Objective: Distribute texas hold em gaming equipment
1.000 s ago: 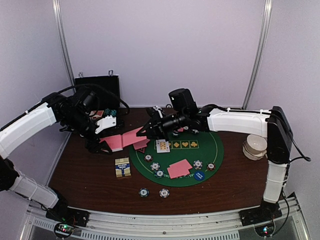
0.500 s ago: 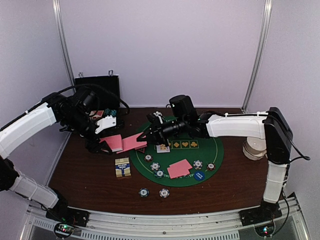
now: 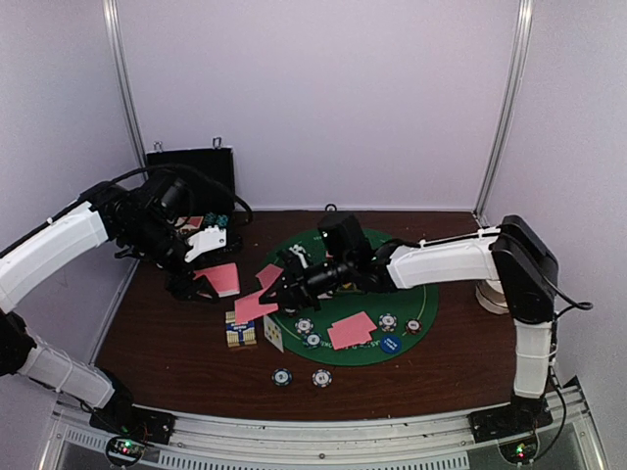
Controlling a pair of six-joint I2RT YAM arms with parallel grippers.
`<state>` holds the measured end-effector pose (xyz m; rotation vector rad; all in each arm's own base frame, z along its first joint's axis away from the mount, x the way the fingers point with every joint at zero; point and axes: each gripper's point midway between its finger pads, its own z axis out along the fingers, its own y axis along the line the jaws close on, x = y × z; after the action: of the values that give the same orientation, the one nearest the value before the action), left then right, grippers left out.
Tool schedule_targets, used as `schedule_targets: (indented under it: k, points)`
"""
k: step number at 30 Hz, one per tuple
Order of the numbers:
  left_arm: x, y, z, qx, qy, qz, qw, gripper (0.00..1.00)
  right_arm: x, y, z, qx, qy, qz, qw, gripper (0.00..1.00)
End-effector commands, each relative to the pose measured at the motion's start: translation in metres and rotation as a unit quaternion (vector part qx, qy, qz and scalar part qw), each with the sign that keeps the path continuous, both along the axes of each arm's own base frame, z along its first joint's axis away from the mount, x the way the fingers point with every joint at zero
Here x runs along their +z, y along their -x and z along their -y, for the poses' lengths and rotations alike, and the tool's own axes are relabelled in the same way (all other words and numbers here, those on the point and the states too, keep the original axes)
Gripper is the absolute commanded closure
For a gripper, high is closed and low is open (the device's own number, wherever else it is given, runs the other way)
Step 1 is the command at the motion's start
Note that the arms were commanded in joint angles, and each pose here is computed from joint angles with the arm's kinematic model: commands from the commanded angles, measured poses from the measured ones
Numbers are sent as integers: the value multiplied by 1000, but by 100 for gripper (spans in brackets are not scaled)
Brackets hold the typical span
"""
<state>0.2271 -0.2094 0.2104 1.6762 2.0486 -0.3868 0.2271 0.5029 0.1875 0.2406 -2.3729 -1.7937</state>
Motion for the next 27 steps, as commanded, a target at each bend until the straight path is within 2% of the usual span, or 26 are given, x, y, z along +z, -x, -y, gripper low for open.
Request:
schedule_targets:
  k: [1, 7, 15, 18, 21, 24, 27]
  points:
    - [11, 2, 0, -4, 14, 20, 1000, 100, -49, 16, -27, 20, 24, -9, 999, 93]
    - [12, 3, -2, -5, 12, 23, 1000, 100, -64, 17, -41, 19, 6, -32, 999, 95]
    - [11, 3, -1, -6, 14, 19, 1000, 100, -10, 0, -13, 10, -28, 5, 1000, 99]
    - [13, 3, 0, -5, 16, 20, 1000, 100, -2, -22, 17, -3, 8, 46, 999, 99]
    - [14, 2, 0, -4, 15, 21, 1000, 100, -4, -48, 56, -17, 86, 111, 990, 100]
    - [12, 3, -1, -5, 14, 18, 1000, 100, -21, -73, 108, -6, 242, 214, 946, 100]
    - [11, 3, -1, -4, 13, 16, 1000, 100, -37, -99, 157, 19, 404, 307, 861, 100]
